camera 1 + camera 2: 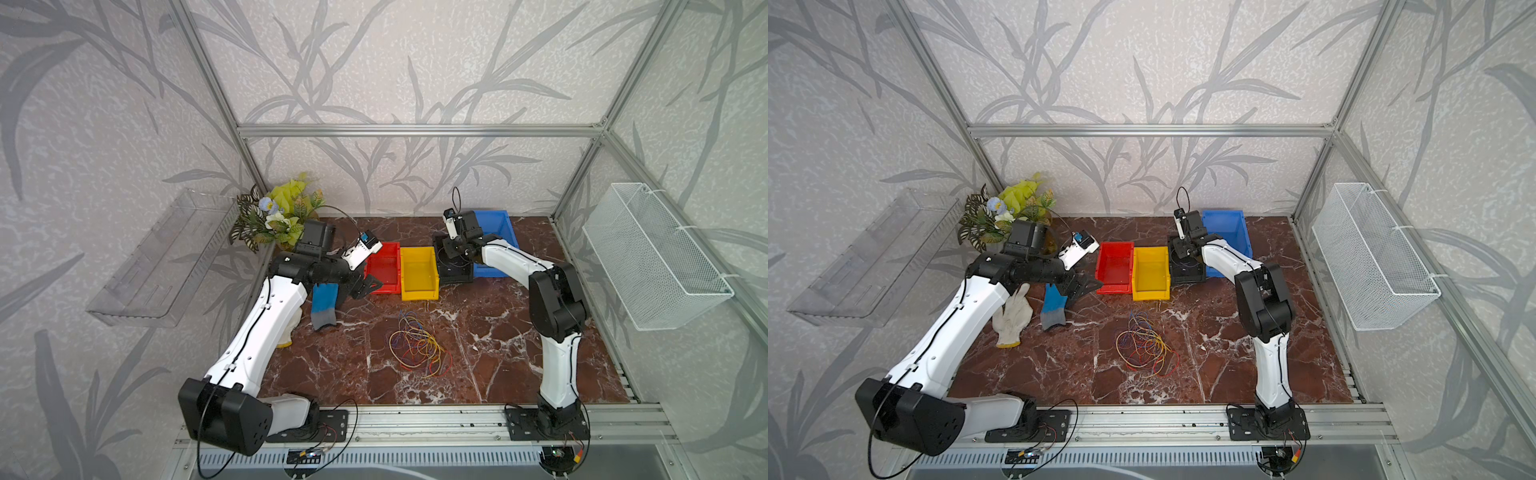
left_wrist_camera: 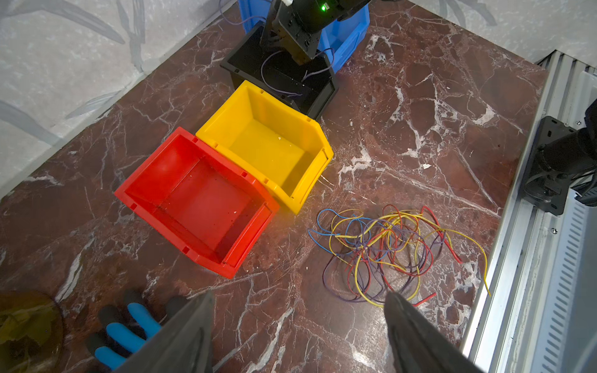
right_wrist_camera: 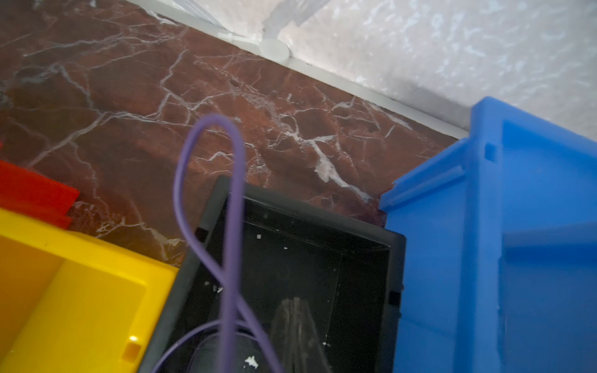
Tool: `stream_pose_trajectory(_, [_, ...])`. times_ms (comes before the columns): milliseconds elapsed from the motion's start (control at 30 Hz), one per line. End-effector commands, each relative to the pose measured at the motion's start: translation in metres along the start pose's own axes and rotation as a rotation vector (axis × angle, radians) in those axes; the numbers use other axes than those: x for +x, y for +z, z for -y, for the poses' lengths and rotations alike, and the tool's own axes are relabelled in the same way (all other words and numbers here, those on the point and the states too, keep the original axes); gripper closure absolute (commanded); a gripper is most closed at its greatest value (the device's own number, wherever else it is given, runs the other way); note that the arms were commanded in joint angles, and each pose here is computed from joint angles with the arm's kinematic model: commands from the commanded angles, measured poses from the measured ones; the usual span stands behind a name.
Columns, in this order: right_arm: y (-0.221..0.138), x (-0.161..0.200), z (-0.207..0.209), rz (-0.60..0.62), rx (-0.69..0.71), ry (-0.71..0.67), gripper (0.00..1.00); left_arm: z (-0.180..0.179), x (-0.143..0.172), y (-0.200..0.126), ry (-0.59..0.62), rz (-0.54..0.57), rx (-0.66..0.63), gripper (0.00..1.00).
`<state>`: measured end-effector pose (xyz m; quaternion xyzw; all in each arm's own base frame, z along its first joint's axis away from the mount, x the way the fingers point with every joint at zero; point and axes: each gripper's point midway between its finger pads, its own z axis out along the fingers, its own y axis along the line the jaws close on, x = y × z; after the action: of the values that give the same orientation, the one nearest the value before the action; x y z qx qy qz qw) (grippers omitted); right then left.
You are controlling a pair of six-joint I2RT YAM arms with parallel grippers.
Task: Untangle and sort cables by color
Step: Place the cable in the bin.
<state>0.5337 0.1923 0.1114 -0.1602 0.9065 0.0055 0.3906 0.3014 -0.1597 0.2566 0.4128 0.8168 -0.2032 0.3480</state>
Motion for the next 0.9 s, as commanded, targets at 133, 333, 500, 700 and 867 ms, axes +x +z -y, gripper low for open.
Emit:
stream_pose_trajectory(133, [0.001, -0.003, 0.012, 0.007, 0.062, 0.066, 0.76, 0.0, 0.001, -0.003, 0.012, 0.012, -0.016, 0.15])
stream_pose_trajectory(333, [-0.013, -0.01, 0.005, 0.021, 0.012, 0.105, 0.67, -0.002, 0.006, -0.001, 0.01, -0.003, -0.026, 0.15])
stream_pose_trajectory(500, [-0.047, -0.026, 0.003, 0.063, -0.025, 0.11, 0.56, 0.003, 0.014, 0.004, 0.017, -0.017, -0.002, 0.14])
stream_pose_trajectory(700, [-0.111, -0.016, -0.028, 0.052, -0.217, 0.041, 0.49, 0.021, 0.036, 0.017, 0.022, -0.045, 0.095, 0.1])
stream_pose_trajectory(867, [-0.173, 0.032, -0.098, -0.068, -0.542, -0.108, 0.46, 0.04, 0.056, 0.031, 0.058, -0.048, 0.194, 0.1])
